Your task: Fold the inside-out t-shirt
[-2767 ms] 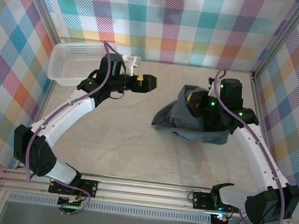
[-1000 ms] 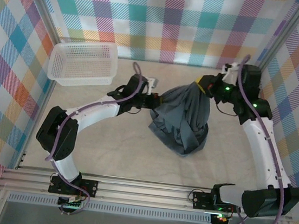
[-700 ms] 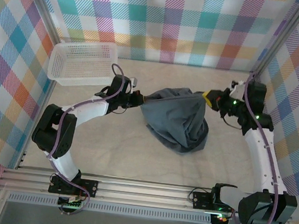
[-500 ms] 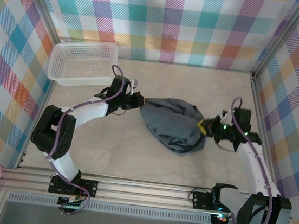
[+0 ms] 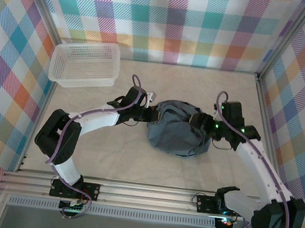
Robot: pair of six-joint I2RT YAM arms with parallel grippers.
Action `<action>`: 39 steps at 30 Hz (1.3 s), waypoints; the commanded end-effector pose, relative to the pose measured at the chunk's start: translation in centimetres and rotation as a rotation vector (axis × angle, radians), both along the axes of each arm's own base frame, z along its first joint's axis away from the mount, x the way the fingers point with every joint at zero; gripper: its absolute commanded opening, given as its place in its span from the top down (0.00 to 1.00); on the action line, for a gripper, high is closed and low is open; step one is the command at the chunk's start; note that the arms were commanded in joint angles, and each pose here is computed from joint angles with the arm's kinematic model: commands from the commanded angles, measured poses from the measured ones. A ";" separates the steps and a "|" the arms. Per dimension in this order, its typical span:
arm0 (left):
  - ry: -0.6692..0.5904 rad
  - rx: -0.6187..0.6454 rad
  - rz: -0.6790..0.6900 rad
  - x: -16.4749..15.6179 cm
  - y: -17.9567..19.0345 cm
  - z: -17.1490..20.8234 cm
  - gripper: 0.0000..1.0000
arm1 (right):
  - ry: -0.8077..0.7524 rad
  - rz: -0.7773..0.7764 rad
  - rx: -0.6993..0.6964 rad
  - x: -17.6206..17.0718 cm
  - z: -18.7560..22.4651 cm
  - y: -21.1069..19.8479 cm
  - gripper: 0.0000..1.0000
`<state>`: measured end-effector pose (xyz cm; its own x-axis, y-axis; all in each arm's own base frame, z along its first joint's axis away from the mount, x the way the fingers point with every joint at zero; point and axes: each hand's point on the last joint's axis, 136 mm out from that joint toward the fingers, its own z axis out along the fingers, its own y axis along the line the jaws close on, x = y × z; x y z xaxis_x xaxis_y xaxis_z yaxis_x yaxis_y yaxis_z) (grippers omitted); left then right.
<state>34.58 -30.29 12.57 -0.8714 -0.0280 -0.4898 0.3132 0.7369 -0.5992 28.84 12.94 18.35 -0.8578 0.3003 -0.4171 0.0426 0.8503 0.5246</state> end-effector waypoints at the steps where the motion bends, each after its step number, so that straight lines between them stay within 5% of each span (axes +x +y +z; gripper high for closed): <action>1: -0.046 -0.004 -0.003 0.4 0.2 1.7 1.00 | -0.008 -0.021 -0.212 3.5 -2.6 -1.9 0.17; 6: -0.059 0.007 0.001 0.4 0.5 2.2 1.00 | 0.100 0.042 -0.105 6.7 -5.9 2.3 0.25; 10: -0.062 0.186 0.094 1.0 3.6 0.1 1.00 | 0.155 0.061 -0.063 7.9 -6.2 3.8 0.82; 12: -0.048 0.331 0.185 1.7 7.1 -1.9 1.00 | 0.096 0.080 -0.036 7.9 -3.7 4.1 0.99; 15: -0.049 0.277 0.127 2.0 7.6 -1.3 0.97 | -0.024 0.215 0.062 6.5 0.8 5.7 1.00; 20: -0.254 0.129 -0.138 0.8 4.1 6.6 0.59 | -0.126 0.503 0.272 2.3 6.9 9.1 1.00; 25: -0.404 0.069 -0.306 -0.6 2.4 10.6 0.36 | -0.138 0.548 0.342 1.7 9.6 9.9 1.00; 30: -0.574 0.137 -0.459 -2.2 0.1 10.6 0.27 | -0.164 0.568 0.388 1.7 11.5 10.4 1.00; 39: -0.623 0.166 -0.297 4.0 -2.6 10.7 0.19 | -0.132 0.637 0.479 0.8 12.6 11.4 1.00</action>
<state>35.48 -32.13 20.64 -0.4356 0.3557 -0.8269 0.7894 0.5923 -0.1611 30.39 23.59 29.03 -0.8823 -0.0309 -0.4697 -0.4310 0.4540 0.7798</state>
